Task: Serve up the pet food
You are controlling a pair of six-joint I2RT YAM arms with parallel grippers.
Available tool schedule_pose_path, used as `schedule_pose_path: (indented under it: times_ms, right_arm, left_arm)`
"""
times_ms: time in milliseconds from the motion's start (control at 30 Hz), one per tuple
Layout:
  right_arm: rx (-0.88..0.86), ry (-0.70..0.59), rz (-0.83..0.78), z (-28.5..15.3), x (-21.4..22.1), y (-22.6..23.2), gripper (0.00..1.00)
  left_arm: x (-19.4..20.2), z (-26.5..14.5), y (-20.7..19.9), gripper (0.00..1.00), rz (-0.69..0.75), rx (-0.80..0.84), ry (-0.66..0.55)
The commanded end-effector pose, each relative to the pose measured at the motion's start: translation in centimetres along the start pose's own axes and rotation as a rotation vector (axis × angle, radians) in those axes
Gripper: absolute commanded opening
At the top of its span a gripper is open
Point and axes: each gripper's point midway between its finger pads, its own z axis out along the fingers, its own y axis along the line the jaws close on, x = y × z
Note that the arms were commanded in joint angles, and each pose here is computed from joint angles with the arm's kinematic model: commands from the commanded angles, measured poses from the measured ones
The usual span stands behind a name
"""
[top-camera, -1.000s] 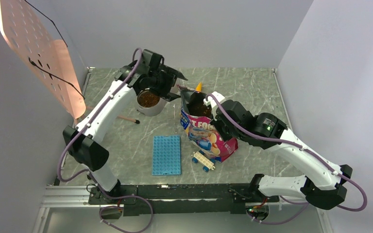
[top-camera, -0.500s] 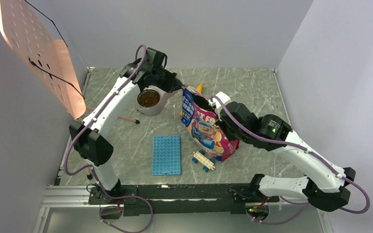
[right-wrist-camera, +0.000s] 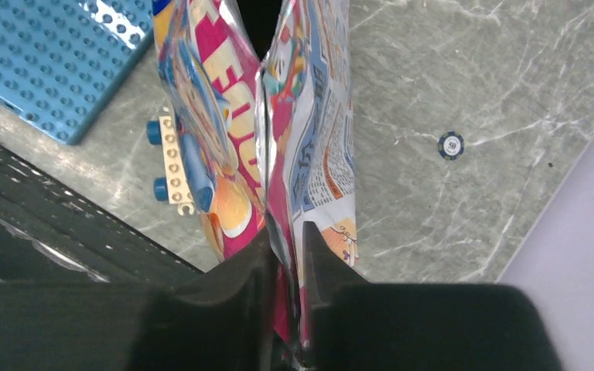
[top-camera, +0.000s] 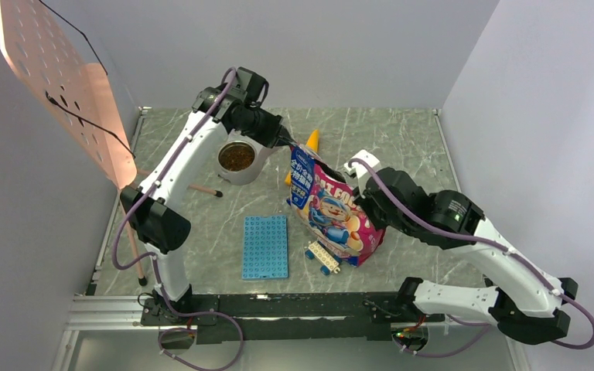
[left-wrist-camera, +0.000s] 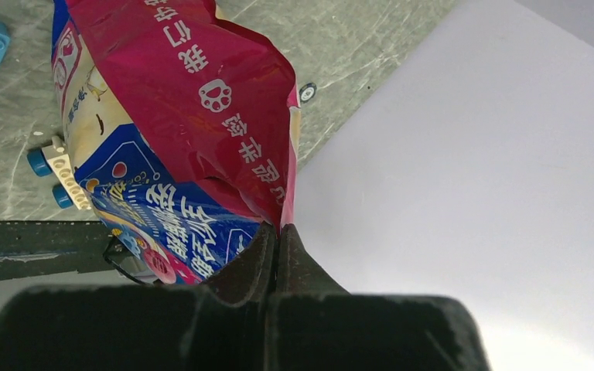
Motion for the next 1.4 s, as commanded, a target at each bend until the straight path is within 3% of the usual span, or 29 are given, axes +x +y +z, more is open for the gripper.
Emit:
schedule_pose_path:
  times_ms: [0, 67, 100, 133, 233, 500, 567, 733, 767, 833, 1067, 1100, 1167, 1300, 1367]
  right_arm:
    - [0.058, -0.125, -0.028, -0.6, -5.4, -1.1, 0.38]
    - [0.065, -0.121, -0.047, 0.7, -7.2, -0.5, 0.68]
    - [0.073, -0.133, -0.046, 0.9, -8.3, -0.5, 0.79]
    - [0.081, -0.140, -0.046, 1.4, -9.3, -0.3, 0.84]
    - [0.076, -0.153, -0.040, 2.9, -11.8, 0.7, 0.94]
    - [0.123, -0.095, -0.073, 8.8, -13.5, 1.0, 0.95]
    - [0.137, -0.062, -0.052, 10.1, -13.1, 0.3, 0.87]
    - [0.126, -0.018, -0.028, 9.9, -11.9, -0.8, 0.49]
    - [0.127, -0.015, -0.028, 9.6, -11.6, -0.9, 0.39]
    - [0.140, -0.002, -0.033, 8.8, -11.1, -1.3, 0.00]
    - [0.178, 0.026, -0.035, 8.3, -9.8, -2.0, 0.00]
    - [0.191, 0.035, -0.037, 8.0, -9.7, -2.3, 0.03]
    - [0.215, 0.026, -0.032, 7.3, -9.6, -3.0, 0.20]
    - [0.192, 0.013, -0.033, 6.5, -8.9, -3.3, 0.34]
    - [0.150, 0.028, -0.047, 6.7, -8.1, -2.7, 0.00]
  left_arm:
    - [-2.6, -3.1, -3.5, 0.00, -0.053, 0.167, -0.084]
    - [-1.9, -2.9, -3.3, 0.00, -0.065, 0.173, -0.057]
    - [-1.7, -2.8, -3.3, 0.00, -0.073, 0.172, -0.047]
    - [-1.4, -2.7, -3.3, 0.00, -0.072, 0.175, -0.039]
    - [-0.7, -3.0, -3.7, 0.00, -0.066, 0.182, -0.023]
    - [-0.3, -3.5, -4.0, 0.00, -0.061, 0.201, -0.009]
    - [-0.2, -3.5, -3.7, 0.00, -0.062, 0.201, -0.005]
    - [-0.9, -3.6, -3.4, 0.00, -0.082, 0.206, -0.024]
    - [-1.2, -3.6, -3.4, 0.00, -0.086, 0.206, -0.028]
    - [-1.5, -3.7, -3.4, 0.00, -0.088, 0.202, -0.036]
    - [-1.8, -3.3, -3.9, 0.00, -0.089, 0.200, -0.030]
    - [-1.8, -3.3, -3.9, 0.00, -0.089, 0.200, -0.030]
    - [-1.9, -3.2, -4.1, 0.00, -0.087, 0.199, -0.032]
    - [-1.9, -3.0, -4.0, 0.00, -0.091, 0.191, -0.024]
    - [-1.9, -3.0, -3.9, 0.00, -0.092, 0.190, -0.023]
